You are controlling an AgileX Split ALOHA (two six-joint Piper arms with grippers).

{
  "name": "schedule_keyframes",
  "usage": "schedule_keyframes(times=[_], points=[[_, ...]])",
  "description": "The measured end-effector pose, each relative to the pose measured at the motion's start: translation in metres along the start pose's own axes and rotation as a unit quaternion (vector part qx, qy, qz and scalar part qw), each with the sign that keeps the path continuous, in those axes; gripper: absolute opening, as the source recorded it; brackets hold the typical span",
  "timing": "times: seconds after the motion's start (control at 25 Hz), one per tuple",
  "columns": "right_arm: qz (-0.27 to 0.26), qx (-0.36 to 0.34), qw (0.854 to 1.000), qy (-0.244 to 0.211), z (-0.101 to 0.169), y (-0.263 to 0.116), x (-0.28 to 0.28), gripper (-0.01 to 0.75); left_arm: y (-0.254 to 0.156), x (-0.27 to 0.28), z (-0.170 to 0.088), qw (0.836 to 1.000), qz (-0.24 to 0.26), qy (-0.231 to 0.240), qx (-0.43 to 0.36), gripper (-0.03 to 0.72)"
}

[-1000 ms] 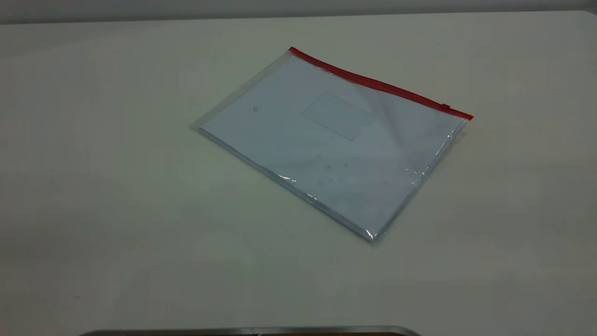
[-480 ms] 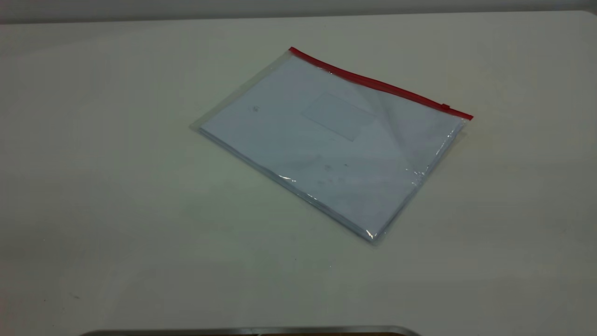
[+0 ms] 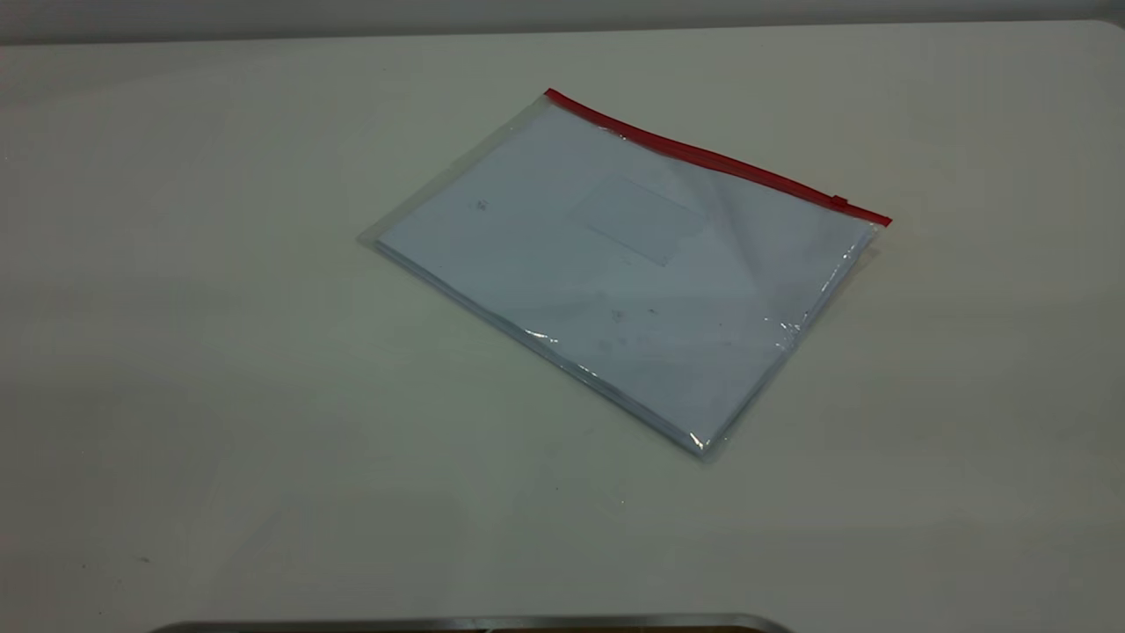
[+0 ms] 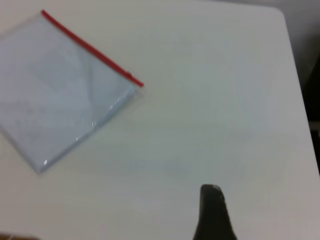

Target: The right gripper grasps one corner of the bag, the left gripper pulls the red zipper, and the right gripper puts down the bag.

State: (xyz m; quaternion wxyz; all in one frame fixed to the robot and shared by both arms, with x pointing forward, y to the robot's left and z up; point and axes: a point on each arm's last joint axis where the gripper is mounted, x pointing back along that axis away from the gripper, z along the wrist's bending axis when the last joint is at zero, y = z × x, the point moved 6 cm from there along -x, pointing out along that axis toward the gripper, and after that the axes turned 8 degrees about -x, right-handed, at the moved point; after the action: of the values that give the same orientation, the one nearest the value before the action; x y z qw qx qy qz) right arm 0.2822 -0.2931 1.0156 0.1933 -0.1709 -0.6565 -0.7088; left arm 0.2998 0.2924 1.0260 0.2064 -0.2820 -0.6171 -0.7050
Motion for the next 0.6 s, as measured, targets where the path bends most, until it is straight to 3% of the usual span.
schedule_keyframes(times=[0.2,0.6], points=[[-0.014,-0.016,0.999,0.028,0.010,0.025,0.007,0.556,0.063,-0.024,0.012,0.999,0.032,-0.003,0.026,0.496],[0.123,-0.047,0.991,0.035,0.017,0.060,-0.080,0.556,0.168,-0.122,0.022,0.997,0.034,-0.046,0.053,0.496]])
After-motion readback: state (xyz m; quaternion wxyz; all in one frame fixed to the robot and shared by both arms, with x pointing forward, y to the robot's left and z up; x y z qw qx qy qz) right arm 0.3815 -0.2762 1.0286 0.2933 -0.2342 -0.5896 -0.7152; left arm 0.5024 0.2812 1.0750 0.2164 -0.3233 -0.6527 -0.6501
